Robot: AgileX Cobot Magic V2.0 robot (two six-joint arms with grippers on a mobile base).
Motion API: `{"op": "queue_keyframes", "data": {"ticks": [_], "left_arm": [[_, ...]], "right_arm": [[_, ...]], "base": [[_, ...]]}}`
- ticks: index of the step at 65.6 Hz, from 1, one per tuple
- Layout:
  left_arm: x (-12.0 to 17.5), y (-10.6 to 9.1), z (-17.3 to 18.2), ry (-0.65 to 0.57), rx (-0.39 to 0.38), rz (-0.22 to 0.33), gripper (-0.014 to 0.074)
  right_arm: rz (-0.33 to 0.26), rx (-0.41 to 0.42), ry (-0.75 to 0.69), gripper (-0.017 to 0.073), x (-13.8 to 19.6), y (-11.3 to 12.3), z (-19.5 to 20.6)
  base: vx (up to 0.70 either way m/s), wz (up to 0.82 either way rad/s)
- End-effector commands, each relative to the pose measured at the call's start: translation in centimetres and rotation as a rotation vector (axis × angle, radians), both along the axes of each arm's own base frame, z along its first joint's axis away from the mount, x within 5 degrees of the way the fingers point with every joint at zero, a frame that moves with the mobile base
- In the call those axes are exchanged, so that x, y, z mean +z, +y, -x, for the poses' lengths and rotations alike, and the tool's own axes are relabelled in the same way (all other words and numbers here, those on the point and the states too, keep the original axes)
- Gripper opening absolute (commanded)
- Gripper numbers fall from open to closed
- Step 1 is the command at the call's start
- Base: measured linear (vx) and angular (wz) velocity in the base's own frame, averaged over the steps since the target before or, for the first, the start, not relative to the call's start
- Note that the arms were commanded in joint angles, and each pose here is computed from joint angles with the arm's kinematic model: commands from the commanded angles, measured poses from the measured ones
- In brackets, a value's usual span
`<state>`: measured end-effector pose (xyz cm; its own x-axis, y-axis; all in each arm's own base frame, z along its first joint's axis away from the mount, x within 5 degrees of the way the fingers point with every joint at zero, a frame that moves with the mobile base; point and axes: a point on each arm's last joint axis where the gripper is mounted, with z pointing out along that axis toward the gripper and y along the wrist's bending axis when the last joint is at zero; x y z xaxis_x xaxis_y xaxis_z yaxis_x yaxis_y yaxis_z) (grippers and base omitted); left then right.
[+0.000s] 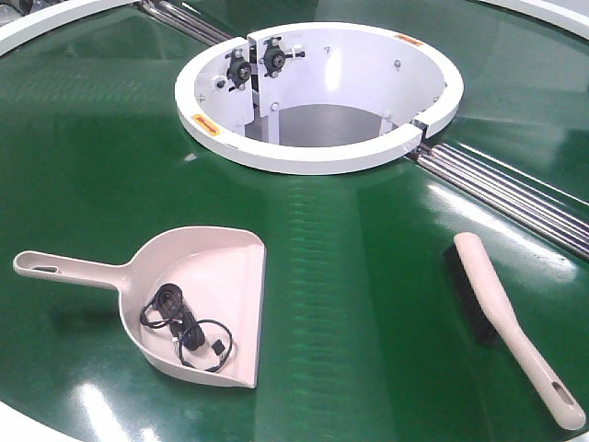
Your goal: Clean and inspect green conveyor with broom and dustpan
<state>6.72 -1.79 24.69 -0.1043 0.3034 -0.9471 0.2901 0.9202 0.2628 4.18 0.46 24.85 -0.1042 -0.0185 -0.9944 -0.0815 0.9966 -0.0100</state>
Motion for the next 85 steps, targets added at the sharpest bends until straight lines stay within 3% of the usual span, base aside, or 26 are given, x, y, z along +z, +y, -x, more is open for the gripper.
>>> {"op": "queue_keyframes", "data": {"ticks": [1, 21, 30, 38, 42, 85], "left_arm": [[1.6, 0.0, -0.1, -0.093, 0.002, 0.048, -0.0008], [-0.2, 0.0, -0.1, -0.056, 0.015, 0.049, -0.0008], [-2.9, 0.4, 0.1, -0.030, 0.074, 0.191, -0.0008], [-5.4, 0.9, 0.5, -0.144, 0.135, 0.318, -0.0008], [-5.3, 1.1, 0.9, -0.158, 0.155, 0.339, -0.0008], [-5.3, 1.3, 1.1, -0.174, 0.181, 0.332, -0.0008]], "right_arm": [[-0.004, -0.004, -0.086, -0.0009, 1.4, 0.0, 0.0], [-0.004, -0.004, -0.086, -0.0009, 1.4, 0.0, 0.0], [-0.004, -0.004, -0.086, -0.0009, 1.4, 0.0, 0.0], [-0.004, -0.003, -0.085, -0.0009, 1.4, 0.0, 0.0], [-0.004, -0.003, -0.085, -0.0009, 1.4, 0.0, 0.0], [-0.003, -0.004, -0.084, -0.0009, 1.4, 0.0, 0.0]], "base": [[0.00, 0.00], [0.00, 0.00], [0.00, 0.00], [0.00, 0.00], [0.00, 0.00], [0.00, 0.00]]}}
